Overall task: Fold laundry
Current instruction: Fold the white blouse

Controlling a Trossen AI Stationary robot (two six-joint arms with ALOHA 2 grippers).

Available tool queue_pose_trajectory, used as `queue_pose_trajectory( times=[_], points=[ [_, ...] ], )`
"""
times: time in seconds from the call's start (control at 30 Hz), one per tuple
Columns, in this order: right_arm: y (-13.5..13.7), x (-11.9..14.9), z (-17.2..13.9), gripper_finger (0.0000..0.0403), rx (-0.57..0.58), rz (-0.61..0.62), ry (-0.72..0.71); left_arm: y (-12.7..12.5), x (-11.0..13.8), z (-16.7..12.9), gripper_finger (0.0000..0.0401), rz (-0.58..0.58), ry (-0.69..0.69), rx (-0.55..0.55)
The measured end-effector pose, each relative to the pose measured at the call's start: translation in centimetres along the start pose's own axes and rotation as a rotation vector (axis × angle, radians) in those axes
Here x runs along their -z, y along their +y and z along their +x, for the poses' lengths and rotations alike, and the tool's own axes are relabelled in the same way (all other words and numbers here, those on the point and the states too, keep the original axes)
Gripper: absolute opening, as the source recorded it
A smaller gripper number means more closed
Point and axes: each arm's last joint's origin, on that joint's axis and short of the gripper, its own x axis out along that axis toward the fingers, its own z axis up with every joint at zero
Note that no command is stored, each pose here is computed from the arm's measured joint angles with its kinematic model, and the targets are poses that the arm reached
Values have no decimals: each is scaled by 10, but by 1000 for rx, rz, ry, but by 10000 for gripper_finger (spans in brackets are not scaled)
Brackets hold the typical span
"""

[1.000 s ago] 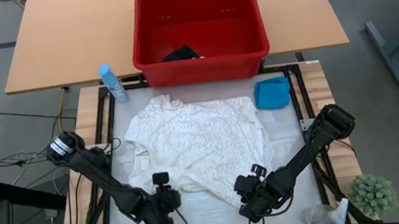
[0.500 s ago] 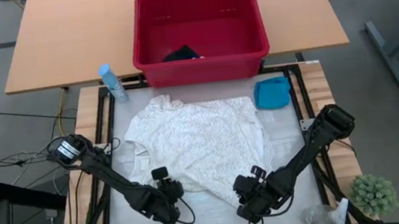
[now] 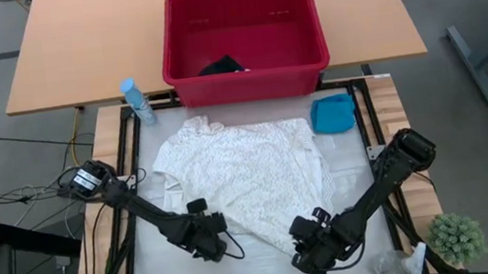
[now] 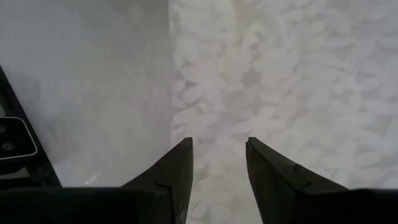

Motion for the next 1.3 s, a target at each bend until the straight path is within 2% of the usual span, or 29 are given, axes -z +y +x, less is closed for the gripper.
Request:
queue_pose_trajectory(
  times=[0.1,0.33,0.43,0.6,0.7,0.87,0.97,1.07,1.2,1.3],
  points=[
    [1,4,-2,158,-5,-5,3,-3,-12,-17,2,51,52,85],
    [0,10,9,140,49,29,16,-3,-41,-86,0,173,79,304],
    [2,17,24,135,72,43,49,2,-50,-116,0,225,98,430],
    [5,27,47,133,80,72,124,5,-65,-149,0,255,90,732],
    [7,30,52,133,71,80,136,0,-68,-147,0,266,73,836],
    [6,31,51,133,87,114,154,-5,-58,-113,1,282,-14,707],
    [2,33,50,133,127,169,205,-1,-43,-87,10,281,67,683],
    [-2,34,48,133,181,218,246,1,-27,-69,28,285,187,755],
    [-9,37,45,133,267,292,310,1,-17,-65,53,236,329,869],
    [-13,39,43,133,313,327,344,0,-15,-70,62,216,342,873]
  ],
)
